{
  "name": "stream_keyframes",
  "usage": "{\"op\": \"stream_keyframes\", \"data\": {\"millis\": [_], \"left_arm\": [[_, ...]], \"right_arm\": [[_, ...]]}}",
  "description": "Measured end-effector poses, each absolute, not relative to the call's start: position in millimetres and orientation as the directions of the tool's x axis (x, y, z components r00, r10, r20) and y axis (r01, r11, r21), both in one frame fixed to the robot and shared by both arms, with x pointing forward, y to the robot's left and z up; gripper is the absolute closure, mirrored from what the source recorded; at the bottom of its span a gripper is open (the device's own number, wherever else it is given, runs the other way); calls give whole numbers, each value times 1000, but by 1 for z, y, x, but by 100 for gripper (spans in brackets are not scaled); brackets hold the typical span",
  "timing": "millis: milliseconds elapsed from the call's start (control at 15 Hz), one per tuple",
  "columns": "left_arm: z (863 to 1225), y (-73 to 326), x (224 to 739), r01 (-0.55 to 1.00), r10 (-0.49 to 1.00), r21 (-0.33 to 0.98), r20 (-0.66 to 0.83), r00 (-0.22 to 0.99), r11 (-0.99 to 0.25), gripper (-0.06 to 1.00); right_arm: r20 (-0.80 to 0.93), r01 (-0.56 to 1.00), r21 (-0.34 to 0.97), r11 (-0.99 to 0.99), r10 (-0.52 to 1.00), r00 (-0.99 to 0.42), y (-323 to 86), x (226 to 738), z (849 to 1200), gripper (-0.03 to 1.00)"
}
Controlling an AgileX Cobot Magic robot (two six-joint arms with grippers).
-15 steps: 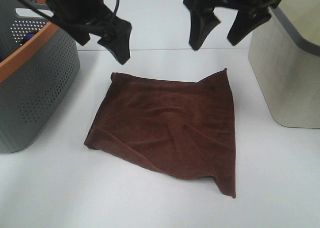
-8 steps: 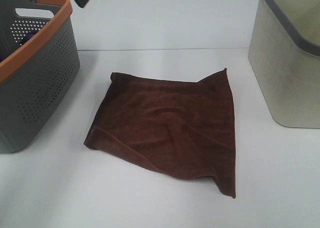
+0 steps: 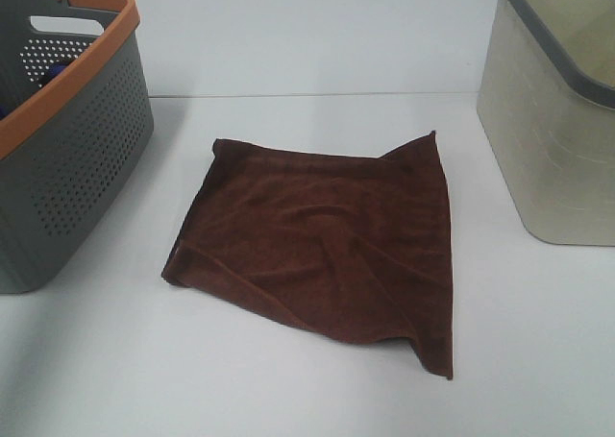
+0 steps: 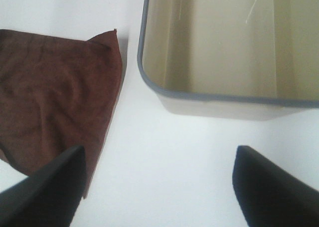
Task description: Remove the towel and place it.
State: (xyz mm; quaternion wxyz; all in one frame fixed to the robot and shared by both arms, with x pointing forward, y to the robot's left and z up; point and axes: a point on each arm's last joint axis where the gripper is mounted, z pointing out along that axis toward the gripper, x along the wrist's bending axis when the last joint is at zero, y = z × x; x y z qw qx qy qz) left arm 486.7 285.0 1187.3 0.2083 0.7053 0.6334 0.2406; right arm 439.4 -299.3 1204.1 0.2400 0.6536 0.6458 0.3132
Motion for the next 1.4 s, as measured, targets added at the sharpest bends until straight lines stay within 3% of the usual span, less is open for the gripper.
{"op": "stream_keyframes", "data": {"millis": [333,600,800,1067,1267,1400], "left_arm": [[1174,309,351,594,984,793,178,-15,-134,-3],[1145,316,275,452,986,884,158,-55,-116,-3],[1123,319,241,398,991,915,108,-79,-68,-3],[1086,318,214,371,996,928,69,-59,-42,-3],[1059,308,225,469,998,881,50,31,-59,-3],[1058,303,230,435,995,897,46,91,-81,-3]], "right_arm": [[18,566,825,-13,1000,-4,-297,306,1167,18],[-7,453,891,3,1000,8,-294,241,1111,18],[-26,376,926,23,1000,3,-293,218,1085,18],[-70,399,914,77,997,-32,-292,221,1073,18],[-22,444,895,50,997,-68,-288,230,1058,18],[-12,444,895,42,997,-71,-287,232,1054,18]]}}
